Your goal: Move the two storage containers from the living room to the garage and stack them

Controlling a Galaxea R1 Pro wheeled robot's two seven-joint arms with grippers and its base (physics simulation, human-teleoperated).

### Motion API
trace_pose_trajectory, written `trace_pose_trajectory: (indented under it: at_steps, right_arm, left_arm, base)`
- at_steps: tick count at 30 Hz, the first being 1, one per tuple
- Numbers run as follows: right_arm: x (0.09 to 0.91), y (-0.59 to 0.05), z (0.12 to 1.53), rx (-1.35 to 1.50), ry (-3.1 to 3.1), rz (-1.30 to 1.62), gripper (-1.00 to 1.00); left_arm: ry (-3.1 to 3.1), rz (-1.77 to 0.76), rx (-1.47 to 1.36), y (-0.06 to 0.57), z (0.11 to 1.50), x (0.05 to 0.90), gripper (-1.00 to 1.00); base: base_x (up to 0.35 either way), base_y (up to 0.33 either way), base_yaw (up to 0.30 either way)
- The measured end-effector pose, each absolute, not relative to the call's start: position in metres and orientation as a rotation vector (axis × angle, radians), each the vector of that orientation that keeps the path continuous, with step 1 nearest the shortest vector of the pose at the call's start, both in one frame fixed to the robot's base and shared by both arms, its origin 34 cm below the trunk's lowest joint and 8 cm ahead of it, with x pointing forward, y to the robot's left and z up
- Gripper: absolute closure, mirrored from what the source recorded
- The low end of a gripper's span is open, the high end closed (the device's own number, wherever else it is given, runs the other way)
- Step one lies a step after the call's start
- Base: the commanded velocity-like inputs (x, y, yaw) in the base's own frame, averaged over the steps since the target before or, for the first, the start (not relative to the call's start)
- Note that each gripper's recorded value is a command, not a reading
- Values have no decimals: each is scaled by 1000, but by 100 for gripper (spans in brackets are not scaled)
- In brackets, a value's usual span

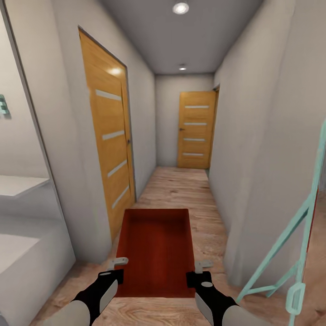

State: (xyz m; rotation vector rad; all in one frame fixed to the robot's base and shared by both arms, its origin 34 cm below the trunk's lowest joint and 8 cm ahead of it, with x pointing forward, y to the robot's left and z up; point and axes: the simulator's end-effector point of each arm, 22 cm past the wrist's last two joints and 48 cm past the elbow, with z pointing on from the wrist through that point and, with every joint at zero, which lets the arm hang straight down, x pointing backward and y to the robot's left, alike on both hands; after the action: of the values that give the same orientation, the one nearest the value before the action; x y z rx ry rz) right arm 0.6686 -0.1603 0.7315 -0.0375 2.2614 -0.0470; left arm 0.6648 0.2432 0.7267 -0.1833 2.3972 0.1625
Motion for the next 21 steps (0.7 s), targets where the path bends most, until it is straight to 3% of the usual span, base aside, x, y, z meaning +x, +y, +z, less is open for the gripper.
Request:
trace_pose_trajectory:
  at_steps: [7, 21]
  right_arm:
    - [668, -159, 731, -37, 2262, -47, 100]
    - [669, -159, 732, -39, 2260, -48, 100]
  left_arm:
    - [2398, 162, -183, 244, 726, 665, 100]
    - [2396, 161, -184, 244, 726, 665, 100]
  base:
    - [314, 141, -47]
    - [320, 60, -254]
